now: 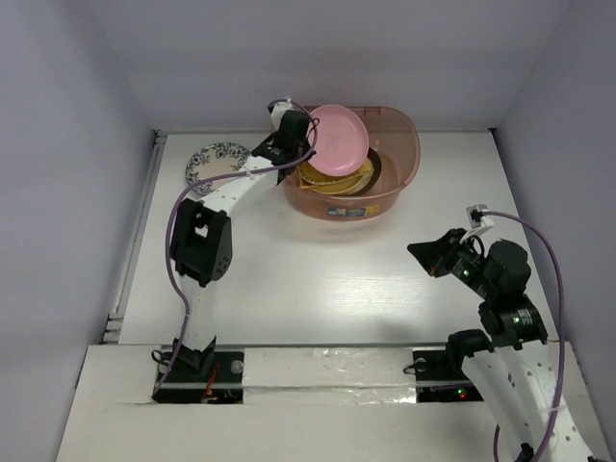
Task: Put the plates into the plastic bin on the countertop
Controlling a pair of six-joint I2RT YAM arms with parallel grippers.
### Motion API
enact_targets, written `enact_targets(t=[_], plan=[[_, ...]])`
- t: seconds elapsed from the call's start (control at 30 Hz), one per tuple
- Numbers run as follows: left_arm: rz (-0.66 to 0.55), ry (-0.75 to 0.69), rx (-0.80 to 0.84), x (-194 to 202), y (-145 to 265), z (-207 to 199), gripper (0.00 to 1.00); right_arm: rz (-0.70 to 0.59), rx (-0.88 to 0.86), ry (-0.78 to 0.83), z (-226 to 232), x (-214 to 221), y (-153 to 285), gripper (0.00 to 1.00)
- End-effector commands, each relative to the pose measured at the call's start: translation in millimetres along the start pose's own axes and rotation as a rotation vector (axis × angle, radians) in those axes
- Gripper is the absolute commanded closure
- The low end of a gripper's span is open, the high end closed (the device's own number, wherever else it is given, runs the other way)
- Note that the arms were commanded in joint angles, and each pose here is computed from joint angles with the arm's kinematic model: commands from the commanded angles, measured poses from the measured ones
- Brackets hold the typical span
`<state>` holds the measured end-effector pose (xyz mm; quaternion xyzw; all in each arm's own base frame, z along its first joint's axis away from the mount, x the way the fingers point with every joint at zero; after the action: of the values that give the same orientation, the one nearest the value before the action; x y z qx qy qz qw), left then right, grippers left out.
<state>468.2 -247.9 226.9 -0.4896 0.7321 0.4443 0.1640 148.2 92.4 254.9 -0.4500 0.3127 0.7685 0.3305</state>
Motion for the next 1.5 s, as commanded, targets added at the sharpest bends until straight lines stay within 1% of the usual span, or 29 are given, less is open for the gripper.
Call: enact_targets(t=[0.0,0.13,0.17,0.2,0.23,0.3,0.33,0.43,0.47,0.53,0.57,0.6,0.63,0.67,0.7,0.73,0.77,0.8,0.83,0.93,1.0,1.03,1.1,1.13,1.2,1.23,1.33,1.4,1.47], plan=[[-0.074,0.008,0.066,-29.3,21.6,-28.9,1.00,-0.064,-0.004,0.048,10.2,-16.6,12.6,0.91],[-0.059,-0.005,0.061,-22.8,20.5,-22.6,1.00,-0.066,-0.009,0.049,11.2,-16.2,13.9,0.90],[-0.061,-0.008,0.060,-22.5,20.8,-21.8,0.97,-0.062,-0.013,0.047,11.3,-15.8,13.4,0.90],[-0.070,-0.009,0.057,-24.9,23.4,-21.5,0.91,-0.059,-0.013,0.048,11.1,-15.0,13.3,0.90],[-0.070,-0.020,0.047,-23.4,23.6,-18.0,0.77,-0.056,-0.017,0.047,11.4,-14.8,13.1,0.90],[-0.094,-0.019,0.052,-29.9,30.7,-19.3,0.67,-0.057,-0.014,0.049,11.3,-14.5,13.9,0.90],[-0.103,-0.025,0.054,-31.6,33.2,-18.8,0.60,-0.057,-0.014,0.049,11.4,-14.3,14.2,0.90],[-0.158,-0.016,0.069,-44.0,49.0,-19.5,0.59,-0.059,-0.013,0.049,11.6,-14.2,15.0,0.90],[-0.197,-0.010,0.066,-52.2,59.7,-18.2,0.59,-0.058,-0.013,0.049,11.5,-13.9,15.1,0.90],[-0.245,0.002,0.057,-60.7,71.5,-14.9,0.60,-0.059,-0.016,0.051,12.0,-14.1,15.3,0.90],[-0.262,0.014,0.037,-59.8,70.9,-3.2,0.60,-0.061,-0.019,0.053,12.1,-13.8,15.4,0.94],[-0.306,0.051,0.041,-77.6,84.1,3.8,0.61,-0.064,-0.023,0.055,12.6,-14.4,15.4,0.97],[-0.319,0.076,0.038,-82.4,86.5,13.4,0.65,-0.064,-0.028,0.057,13.0,-14.5,15.4,1.00],[-0.317,0.096,0.025,-77.6,81.9,31.3,0.70,-0.065,-0.028,0.058,13.0,-14.3,15.5,1.00],[-0.324,0.153,0.057,-87.0,91.6,37.4,0.75,-0.068,-0.030,0.061,13.3,-14.6,15.7,1.00],[-0.343,0.192,0.032,-101.3,87.9,62.4,0.88,-0.072,-0.033,0.064,13.8,-14.8,16.3,1.00],[-0.323,0.215,0.016,-95.3,81.6,85.2,0.99,-0.073,-0.035,0.064,14.0,-15.0,16.3,1.00],[-0.298,0.258,0.035,-97.5,82.6,95.4,1.00,-0.081,-0.038,0.064,14.6,-15.9,16.4,1.00],[-0.313,0.290,-0.004,-107.5,78.3,120.8,1.00,-0.085,-0.043,0.064,15.2,-15.9,16.8,1.00],[-0.292,0.321,-0.091,-98.9,62.9,157.9,1.00,-0.093,-0.057,0.062,16.5,-16.0,16.6,1.00],[-0.286,0.321,-0.191,-96.7,50.2,181.5,1.00,-0.081,-0.058,0.062,15.2,-14.8,14.3,1.00],[-0.281,0.324,-0.217,-96.0,46.0,188.2,0.94,-0.074,-0.059,0.060,14.5,-13.4,13.3,1.00],[-0.257,0.355,-0.255,-93.9,37.1,209.7,0.85,-0.064,-0.058,0.060,13.3,-12.1,11.6,0.96],[-0.251,0.376,-0.254,-93.2,34.5,217.9,0.73,-0.059,-0.063,0.057,13.5,-10.9,11.4,0.91],[-0.220,0.441,-0.238,-90.6,26.8,242.5,0.68,-0.060,-0.064,0.057,13.2,-10.7,10.9,0.85],[-0.199,0.463,-0.234,-85.6,22.0,251.2,0.64,-0.060,-0.059,0.057,12.6,-10.6,10.8,0.81],[-0.189,0.477,-0.268,-82.5,17.2,268.2,0.57,-0.058,-0.063,0.057,12.5,-10.3,9.9,0.74],[-0.179,0.485,-0.288,-77.6,13.6,276.8,0.52,-0.055,-0.063,0.057,12.1,-10.3,8.9,0.72],[-0.179,0.498,-0.292,-75.1,12.3,283.4,0.50,-0.047,-0.069,0.056,11.6,-9.7,7.0,0.73]])
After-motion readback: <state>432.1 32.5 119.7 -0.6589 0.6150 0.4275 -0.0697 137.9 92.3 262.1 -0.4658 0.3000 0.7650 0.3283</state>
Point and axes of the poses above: each gripper's point midway between its finger pads, its own y axis back along the fingers, its own z axis along the line the jaws close on, x = y × z, the point moved 7 cm from there along y, back along the fingers, and after that the axes turned 11 degrees about y, right-handed, at the moved point
